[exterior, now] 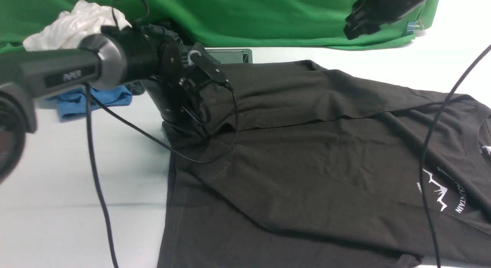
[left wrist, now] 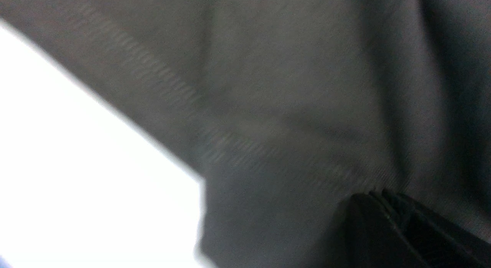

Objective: Fold a long-sleeved shirt on a white desktop.
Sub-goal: 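Fold the left side of the dark shirt inward over its body with the left gripper, then grasp the near edge of the shirt at its hem and shoulder corners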

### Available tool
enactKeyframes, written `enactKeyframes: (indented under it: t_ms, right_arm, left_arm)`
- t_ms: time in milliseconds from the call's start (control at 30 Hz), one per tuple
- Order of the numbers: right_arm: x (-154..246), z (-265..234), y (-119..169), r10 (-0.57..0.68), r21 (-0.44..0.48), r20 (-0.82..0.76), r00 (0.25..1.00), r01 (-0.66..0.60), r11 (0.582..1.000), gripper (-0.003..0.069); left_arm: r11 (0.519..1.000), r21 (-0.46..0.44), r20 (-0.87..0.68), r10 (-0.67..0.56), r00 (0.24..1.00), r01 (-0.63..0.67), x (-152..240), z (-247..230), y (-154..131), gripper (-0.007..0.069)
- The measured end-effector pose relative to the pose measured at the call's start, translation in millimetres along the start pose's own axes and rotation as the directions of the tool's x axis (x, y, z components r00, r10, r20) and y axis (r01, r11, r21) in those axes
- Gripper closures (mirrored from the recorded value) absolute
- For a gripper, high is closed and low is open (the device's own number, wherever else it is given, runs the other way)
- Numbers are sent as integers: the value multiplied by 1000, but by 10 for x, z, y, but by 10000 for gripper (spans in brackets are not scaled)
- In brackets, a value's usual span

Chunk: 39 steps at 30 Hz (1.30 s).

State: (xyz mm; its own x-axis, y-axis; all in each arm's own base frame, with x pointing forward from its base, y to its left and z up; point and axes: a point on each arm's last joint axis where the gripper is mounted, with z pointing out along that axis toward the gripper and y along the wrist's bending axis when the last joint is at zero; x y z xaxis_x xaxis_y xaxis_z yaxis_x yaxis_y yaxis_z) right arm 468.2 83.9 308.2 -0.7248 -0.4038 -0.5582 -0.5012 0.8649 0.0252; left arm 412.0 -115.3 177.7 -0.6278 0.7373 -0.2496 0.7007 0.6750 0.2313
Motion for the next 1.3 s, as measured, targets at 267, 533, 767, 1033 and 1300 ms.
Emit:
enactKeyframes:
  t_ms: [267,533,767,1033,1300]
  right_arm:
    - [158,-354,68,69,52,-99,993,-64,997,334]
    - [895,-629,333,208,98,-199,958,-191,977,371]
    - [1481,-757,562,292,114,-137,947,-278,954,373]
    - [1667,-841,651,300,110,-125,946,-288,951,373]
    - [1662,-840,650,280,107,-121,952,-268,958,373]
  left_arm:
    - [993,-87,61,-69,996,75,39,-748,87,607]
    - [993,101,75,56,996,-64,642,-1094,-749,607]
    - [949,216,172,194,966,-229,1151,-943,-1460,588]
    - [911,234,158,310,938,-340,1262,-599,-1580,340]
    - [849,286,149,420,895,-445,1247,-390,-1630,188]
